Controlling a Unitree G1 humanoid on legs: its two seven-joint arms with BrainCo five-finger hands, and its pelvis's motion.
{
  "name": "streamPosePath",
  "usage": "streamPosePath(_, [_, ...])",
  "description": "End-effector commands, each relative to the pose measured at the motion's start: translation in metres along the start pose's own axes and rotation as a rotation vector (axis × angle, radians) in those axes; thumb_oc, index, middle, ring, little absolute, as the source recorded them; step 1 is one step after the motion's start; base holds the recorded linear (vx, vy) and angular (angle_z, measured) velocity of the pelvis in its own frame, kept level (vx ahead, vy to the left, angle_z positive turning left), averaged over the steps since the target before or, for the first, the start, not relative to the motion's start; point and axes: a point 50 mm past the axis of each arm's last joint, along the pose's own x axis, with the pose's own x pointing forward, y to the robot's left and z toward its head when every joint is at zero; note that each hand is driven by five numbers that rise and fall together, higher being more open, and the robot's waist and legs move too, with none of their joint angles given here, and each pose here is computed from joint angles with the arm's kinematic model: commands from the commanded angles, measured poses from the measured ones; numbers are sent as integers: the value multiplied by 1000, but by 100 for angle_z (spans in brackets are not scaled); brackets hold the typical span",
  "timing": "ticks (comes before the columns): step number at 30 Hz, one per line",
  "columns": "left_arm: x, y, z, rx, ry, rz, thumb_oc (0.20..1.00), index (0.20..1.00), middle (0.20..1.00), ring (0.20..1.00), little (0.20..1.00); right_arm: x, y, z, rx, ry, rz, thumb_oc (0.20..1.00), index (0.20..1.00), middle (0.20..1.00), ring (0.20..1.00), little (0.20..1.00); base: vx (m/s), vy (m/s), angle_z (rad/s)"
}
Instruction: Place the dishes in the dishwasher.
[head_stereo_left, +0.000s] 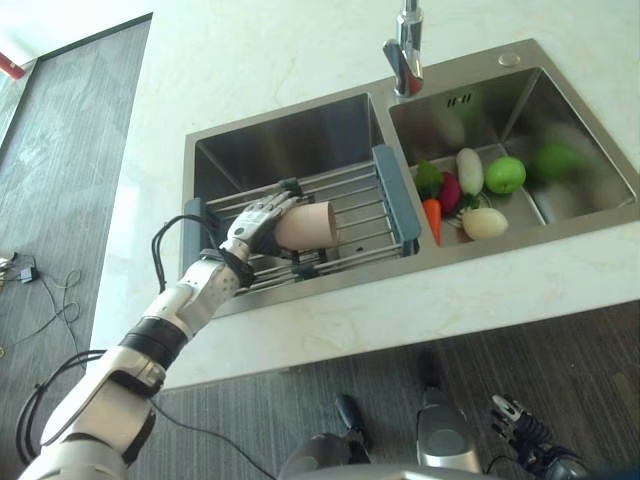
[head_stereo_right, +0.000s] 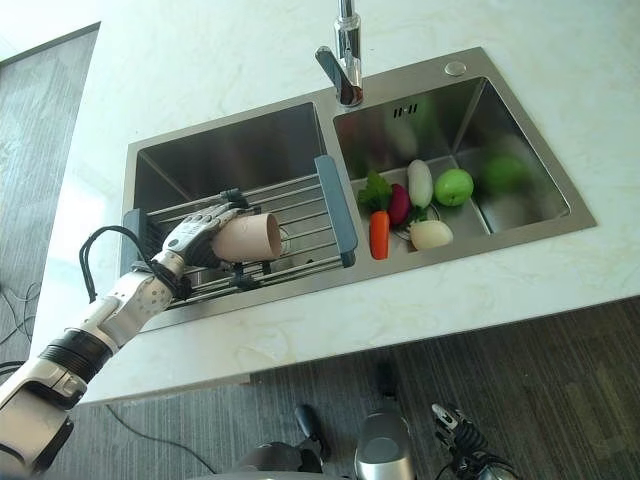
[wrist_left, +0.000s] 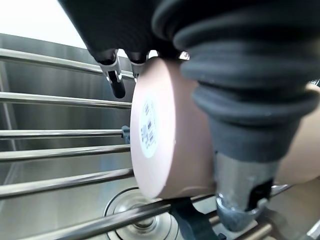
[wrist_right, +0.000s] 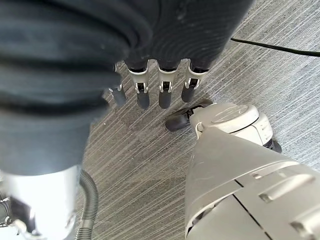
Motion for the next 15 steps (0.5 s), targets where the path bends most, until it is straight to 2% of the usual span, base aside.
streamPosePath(1, [-3,2,-12,73,30,-73,200,200,200,200,200,4,10,-3,42,-27,22,1000,1000,1000,1000,1000,-7,1,4])
streamPosePath(6, [-5,-3,-17,85,80,-147,200,200,200,200,200,4,10,-1,45,-31,22,1000,1000,1000,1000,1000,0,0,0])
streamPosePath(15, [-4,-2,-13,56,46,-230,200,200,200,200,200,3,7,-1,49,-22,4,1000,1000,1000,1000,1000,0,0,0])
